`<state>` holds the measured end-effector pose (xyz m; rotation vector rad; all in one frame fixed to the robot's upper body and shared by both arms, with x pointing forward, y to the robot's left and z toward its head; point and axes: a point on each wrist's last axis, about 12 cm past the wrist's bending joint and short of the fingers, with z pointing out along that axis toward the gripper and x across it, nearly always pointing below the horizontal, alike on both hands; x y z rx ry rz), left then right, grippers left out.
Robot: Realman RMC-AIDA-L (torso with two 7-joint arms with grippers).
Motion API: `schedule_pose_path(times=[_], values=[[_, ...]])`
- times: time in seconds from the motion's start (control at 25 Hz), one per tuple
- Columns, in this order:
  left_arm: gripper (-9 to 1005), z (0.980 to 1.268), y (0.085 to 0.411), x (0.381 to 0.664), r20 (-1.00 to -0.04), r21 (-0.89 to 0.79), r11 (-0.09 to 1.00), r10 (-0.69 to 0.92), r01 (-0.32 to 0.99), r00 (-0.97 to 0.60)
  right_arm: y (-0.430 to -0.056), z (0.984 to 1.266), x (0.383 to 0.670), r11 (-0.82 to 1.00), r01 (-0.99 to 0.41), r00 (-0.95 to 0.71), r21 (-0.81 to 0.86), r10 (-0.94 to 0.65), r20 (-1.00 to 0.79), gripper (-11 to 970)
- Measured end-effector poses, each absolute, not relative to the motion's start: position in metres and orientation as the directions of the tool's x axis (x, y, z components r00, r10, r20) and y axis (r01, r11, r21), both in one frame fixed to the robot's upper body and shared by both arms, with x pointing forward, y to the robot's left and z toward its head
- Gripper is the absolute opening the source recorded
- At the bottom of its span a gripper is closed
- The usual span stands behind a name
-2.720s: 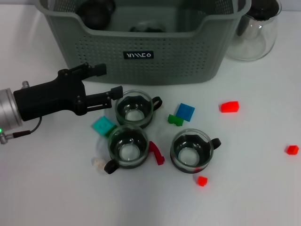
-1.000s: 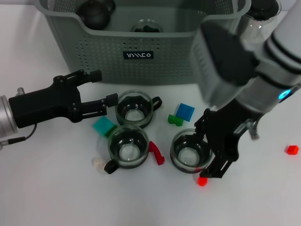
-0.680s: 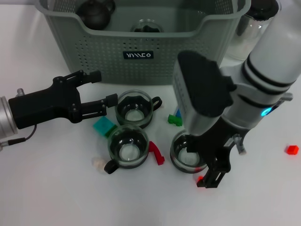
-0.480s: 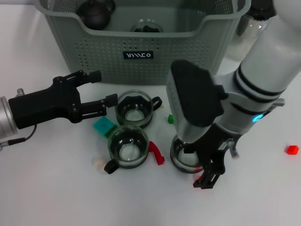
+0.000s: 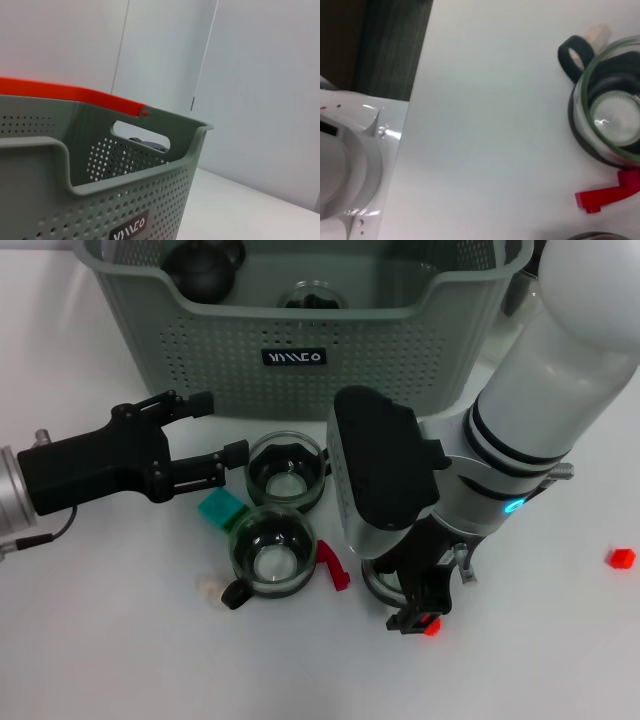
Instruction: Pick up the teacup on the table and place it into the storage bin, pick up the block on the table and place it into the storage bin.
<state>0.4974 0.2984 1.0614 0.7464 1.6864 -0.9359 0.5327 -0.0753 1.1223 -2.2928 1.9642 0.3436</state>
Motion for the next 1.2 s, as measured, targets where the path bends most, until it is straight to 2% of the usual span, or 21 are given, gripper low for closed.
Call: schedule_pose_path(times=[0.24, 0.68, 0.76, 1.0, 1.2], values=[[859, 1.060, 0.301, 0.496, -0.957, -0.230, 0.512, 0.038, 0.828, -0.289, -0.076, 1.122, 0.532, -0.153, -0.985, 0.131, 0.078, -0.963, -0.234, 553], [860, 1.059, 0.304, 0.492, -0.958, -0.224, 0.523, 0.038, 0.823, -0.284, -0.077, 1.121, 0.531, -0.131, -0.986, 0.105, 0.103, -0.968, -0.227, 305], [860, 1.059, 0.304, 0.492, -0.958, -0.223, 0.523, 0.038, 0.823, -0.284, -0.078, 1.122, 0.531, -0.127, -0.986, 0.099, 0.107, -0.968, -0.228, 77], [859, 1.059, 0.304, 0.491, -0.959, -0.222, 0.519, 0.037, 0.825, -0.282, -0.086, 1.139, 0.534, -0.097, -0.987, 0.063, 0.127, -0.966, -0.250, 63], [860, 1.059, 0.305, 0.491, -0.959, -0.221, 0.519, 0.038, 0.826, -0.281, -0.110, 1.169, 0.542, -0.037, -0.989, -0.003, 0.144, -0.964, -0.267, 64]])
